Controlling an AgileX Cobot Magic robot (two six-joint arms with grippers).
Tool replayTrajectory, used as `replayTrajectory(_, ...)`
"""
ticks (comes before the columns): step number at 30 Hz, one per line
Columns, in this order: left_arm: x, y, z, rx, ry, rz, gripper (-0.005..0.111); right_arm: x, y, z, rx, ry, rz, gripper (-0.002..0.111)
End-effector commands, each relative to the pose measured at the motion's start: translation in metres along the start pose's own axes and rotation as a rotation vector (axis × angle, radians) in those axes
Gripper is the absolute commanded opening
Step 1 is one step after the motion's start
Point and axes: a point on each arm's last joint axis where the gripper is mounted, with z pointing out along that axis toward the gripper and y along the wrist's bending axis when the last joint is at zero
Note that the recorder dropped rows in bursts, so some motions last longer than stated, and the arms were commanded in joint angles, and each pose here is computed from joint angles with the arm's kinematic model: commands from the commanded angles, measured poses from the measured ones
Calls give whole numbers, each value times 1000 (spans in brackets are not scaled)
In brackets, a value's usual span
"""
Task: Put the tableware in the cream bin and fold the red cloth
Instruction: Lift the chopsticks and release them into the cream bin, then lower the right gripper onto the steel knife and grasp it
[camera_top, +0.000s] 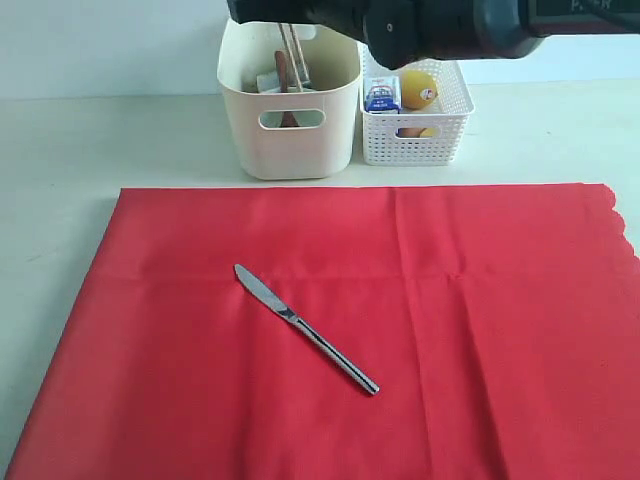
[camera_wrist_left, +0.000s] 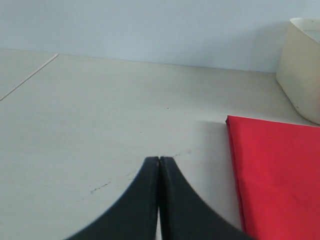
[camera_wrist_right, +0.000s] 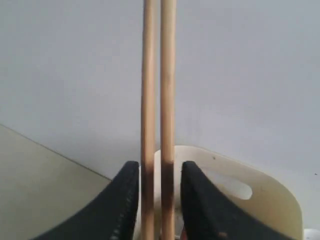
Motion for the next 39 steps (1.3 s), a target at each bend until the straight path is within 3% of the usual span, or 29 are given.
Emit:
replayTrajectory(1, -1, 0, -1, -3, -12, -5, 2, -5, -6, -1, 43, -12, 51, 49)
replayTrajectory(6, -1, 0, -1, -3, -12, -5, 2, -24, -6, -14, 30, 15, 84, 54)
replayTrajectory(13, -1, 0, -1, -3, -12, -5, 2, -61, 0, -58, -65, 245, 59, 54)
replayTrajectory(19, -1, 0, -1, -3, -12, -5, 2, -65, 2, -88, -121, 475, 2, 54)
replayTrajectory(26, -1, 0, -1, -3, -12, -5, 2, -38, 13, -108, -252, 782, -6, 54)
replayTrajectory(34, -1, 0, -1, -3, -12, -5, 2, 7, 30, -120, -417, 927, 87, 54)
replayTrajectory(39, -1, 0, -1, -3, -12, -5, 2, 35, 32, -129, -435, 1016, 102, 54)
